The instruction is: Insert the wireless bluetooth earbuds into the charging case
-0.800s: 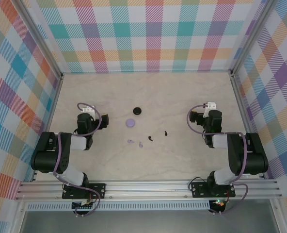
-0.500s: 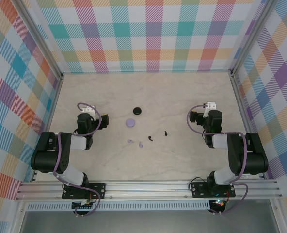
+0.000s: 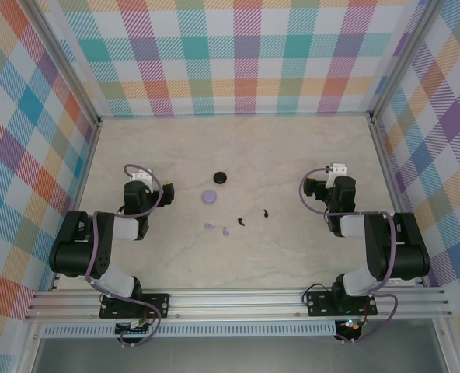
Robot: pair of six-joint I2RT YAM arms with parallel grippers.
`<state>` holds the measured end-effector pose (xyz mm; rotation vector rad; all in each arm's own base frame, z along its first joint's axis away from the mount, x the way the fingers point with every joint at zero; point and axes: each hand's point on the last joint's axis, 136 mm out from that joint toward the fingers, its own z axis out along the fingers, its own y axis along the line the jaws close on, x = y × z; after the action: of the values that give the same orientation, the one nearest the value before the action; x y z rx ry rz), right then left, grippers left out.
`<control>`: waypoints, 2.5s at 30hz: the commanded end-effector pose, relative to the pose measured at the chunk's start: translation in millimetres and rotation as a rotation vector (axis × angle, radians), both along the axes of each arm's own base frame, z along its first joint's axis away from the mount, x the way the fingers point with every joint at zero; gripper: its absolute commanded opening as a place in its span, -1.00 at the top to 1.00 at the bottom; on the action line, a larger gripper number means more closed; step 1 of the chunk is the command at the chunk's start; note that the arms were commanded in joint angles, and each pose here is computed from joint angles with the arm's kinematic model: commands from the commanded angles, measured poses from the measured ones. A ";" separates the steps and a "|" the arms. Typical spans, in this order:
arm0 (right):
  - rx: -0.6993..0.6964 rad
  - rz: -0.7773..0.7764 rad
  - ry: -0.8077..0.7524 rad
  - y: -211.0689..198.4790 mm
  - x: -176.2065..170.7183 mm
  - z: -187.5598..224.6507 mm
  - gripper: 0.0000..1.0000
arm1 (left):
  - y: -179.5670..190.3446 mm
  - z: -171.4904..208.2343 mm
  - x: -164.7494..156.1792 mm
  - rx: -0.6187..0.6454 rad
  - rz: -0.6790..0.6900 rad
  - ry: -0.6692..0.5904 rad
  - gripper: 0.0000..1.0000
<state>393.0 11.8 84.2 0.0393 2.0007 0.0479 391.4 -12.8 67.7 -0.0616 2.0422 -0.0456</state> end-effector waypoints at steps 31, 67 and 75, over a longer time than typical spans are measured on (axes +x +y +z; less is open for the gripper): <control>0.465 0.370 0.658 163.9 -19.6 21.7 -1.00 | -180.6 21.7 48.4 -0.355 -0.406 0.614 -0.45; 0.541 0.505 0.847 243.2 -23.2 -8.0 -0.33 | -246.0 -18.0 34.9 -0.552 -0.554 0.769 -0.15; 0.545 0.510 0.885 252.5 -22.3 -17.6 -0.19 | -258.8 -16.4 25.1 -0.557 -0.543 0.790 -0.12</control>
<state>371.8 254.8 64.6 -0.1094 2.7480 1.0163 433.0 -261.5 40.7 0.1597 2.6879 -1.0227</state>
